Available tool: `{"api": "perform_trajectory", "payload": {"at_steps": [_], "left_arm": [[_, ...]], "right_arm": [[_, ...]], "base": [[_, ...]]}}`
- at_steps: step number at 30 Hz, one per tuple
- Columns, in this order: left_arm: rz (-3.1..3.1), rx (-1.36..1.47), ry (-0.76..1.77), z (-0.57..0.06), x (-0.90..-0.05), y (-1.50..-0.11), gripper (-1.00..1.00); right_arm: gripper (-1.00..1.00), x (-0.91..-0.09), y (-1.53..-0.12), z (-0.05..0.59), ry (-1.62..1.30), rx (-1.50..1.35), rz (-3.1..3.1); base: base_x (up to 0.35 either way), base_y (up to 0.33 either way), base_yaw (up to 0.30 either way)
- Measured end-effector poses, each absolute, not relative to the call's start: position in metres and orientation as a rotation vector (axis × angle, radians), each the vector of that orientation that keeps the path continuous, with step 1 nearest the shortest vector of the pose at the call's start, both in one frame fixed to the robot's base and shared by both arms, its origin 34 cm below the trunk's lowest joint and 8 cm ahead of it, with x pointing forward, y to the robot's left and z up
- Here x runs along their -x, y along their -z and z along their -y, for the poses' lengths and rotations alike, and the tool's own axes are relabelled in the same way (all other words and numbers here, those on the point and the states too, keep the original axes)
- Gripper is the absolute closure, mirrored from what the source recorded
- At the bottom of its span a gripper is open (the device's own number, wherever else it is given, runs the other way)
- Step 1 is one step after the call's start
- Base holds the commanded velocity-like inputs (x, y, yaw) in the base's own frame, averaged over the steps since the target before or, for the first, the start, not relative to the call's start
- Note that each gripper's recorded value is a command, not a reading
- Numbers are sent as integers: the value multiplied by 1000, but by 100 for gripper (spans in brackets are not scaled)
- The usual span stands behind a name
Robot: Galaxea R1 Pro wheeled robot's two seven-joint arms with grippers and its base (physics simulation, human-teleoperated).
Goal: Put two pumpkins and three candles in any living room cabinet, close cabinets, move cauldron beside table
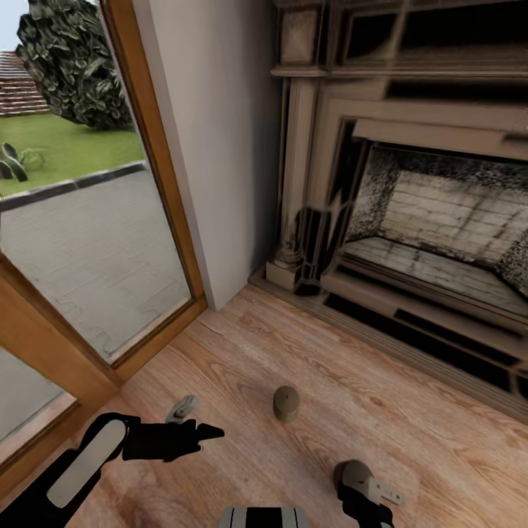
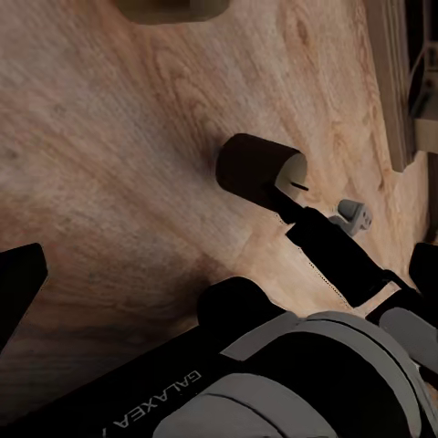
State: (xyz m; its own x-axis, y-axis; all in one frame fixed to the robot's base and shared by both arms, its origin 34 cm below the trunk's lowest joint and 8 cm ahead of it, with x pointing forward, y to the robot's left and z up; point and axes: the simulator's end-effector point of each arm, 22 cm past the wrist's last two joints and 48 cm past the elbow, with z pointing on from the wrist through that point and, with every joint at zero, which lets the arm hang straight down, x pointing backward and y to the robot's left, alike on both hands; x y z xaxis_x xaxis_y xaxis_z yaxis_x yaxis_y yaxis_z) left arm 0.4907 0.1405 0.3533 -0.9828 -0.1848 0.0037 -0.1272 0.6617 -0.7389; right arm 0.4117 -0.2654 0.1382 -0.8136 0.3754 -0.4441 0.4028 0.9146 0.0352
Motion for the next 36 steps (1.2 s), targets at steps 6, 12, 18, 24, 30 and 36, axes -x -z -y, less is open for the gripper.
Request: {"api": "perform_trajectory", "payload": {"at_steps": [6, 12, 18, 24, 30, 36], "left_arm": [[-2860, 189, 1031, -164, -491, -338, -100], [-2874, 154, 964, -171, -495, -345, -100], [-2876, 150, 957, -172, -499, -358, -100], [-2877, 148, 957, -172, -502, -371, -100], [-2875, 146, 958, -171, -506, -385, -100], [-2873, 145, 959, -171, -509, -399, -100]], "right_arm": [[100, -431, -153, 261, 50, -557, -2601], [100, -501, -197, 221, -129, -540, -2538], [100, -506, -221, 210, -195, -544, -2537], [100, -503, -263, 214, -260, -571, -2506], [100, -496, -310, 226, -290, -617, -2469], [100, -494, -326, 227, -292, -613, -2485]], "base": [[0, 0, 0], [0, 0, 0], [0, 0, 0], [0, 0, 0], [0, 0, 0], [0, 0, 0]]}}
